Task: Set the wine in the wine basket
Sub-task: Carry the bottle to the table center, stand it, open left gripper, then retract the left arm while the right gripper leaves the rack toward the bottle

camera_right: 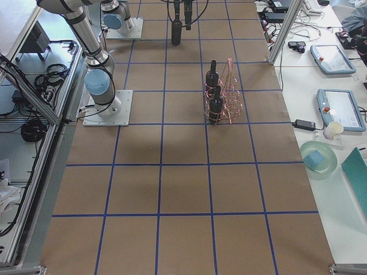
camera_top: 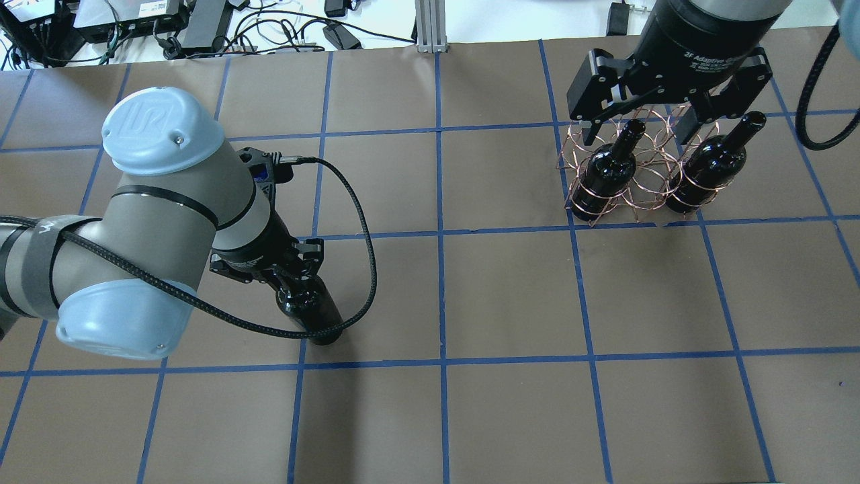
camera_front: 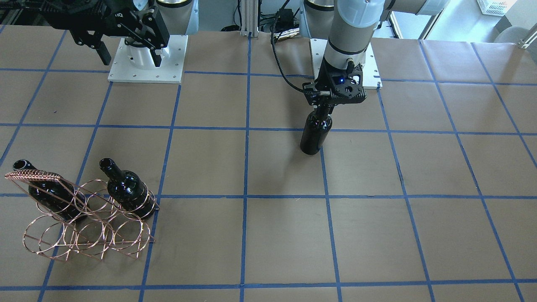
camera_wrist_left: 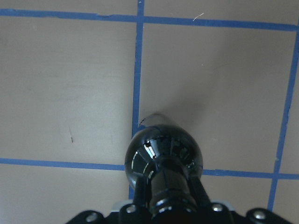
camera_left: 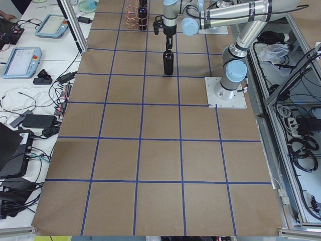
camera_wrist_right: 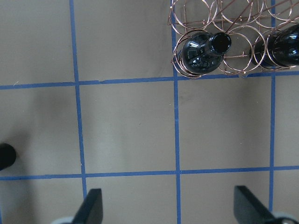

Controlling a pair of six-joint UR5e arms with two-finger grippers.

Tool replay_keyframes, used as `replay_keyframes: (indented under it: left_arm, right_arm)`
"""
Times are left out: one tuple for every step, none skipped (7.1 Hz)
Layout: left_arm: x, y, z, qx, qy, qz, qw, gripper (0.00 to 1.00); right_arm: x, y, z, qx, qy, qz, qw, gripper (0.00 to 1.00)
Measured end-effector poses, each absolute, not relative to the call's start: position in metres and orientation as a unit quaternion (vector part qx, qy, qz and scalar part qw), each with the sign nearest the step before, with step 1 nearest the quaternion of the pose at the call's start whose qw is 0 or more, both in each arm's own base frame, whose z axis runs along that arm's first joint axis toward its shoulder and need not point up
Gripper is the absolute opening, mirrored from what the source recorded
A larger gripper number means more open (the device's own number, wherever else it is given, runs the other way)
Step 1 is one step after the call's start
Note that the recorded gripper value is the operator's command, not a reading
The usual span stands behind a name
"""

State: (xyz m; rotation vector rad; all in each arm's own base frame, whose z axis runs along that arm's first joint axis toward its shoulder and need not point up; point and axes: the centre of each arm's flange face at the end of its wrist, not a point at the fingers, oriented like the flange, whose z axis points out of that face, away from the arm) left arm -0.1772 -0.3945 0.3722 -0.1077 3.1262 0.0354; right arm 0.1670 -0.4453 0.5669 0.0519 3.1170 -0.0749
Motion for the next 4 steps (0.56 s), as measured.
replay_keyframes:
  left_arm:
    - [-0.177,-0.396,0.377,-0.034,0.999,0.011,0.007,0.95]
    - [-0.178,-0.398,0.381,-0.034,0.999,0.008,0.006,1.00]
    - [-0.177,-0.402,0.389,-0.034,0.999,0.001,0.005,1.00]
    - [-0.175,-0.411,0.411,-0.036,0.999,-0.009,0.004,1.00]
  right_arm:
    - [0.168,-0.445,0.565,0.019,0.999,-0.022,0.013,1.00]
    - [0.169,-0.443,0.562,0.025,0.999,-0.022,0.014,1.00]
    - [0.171,-0.441,0.560,0.031,0.999,-0.022,0.014,1.00]
    - [0.171,-0.440,0.559,0.034,0.999,-0.020,0.015,1.00]
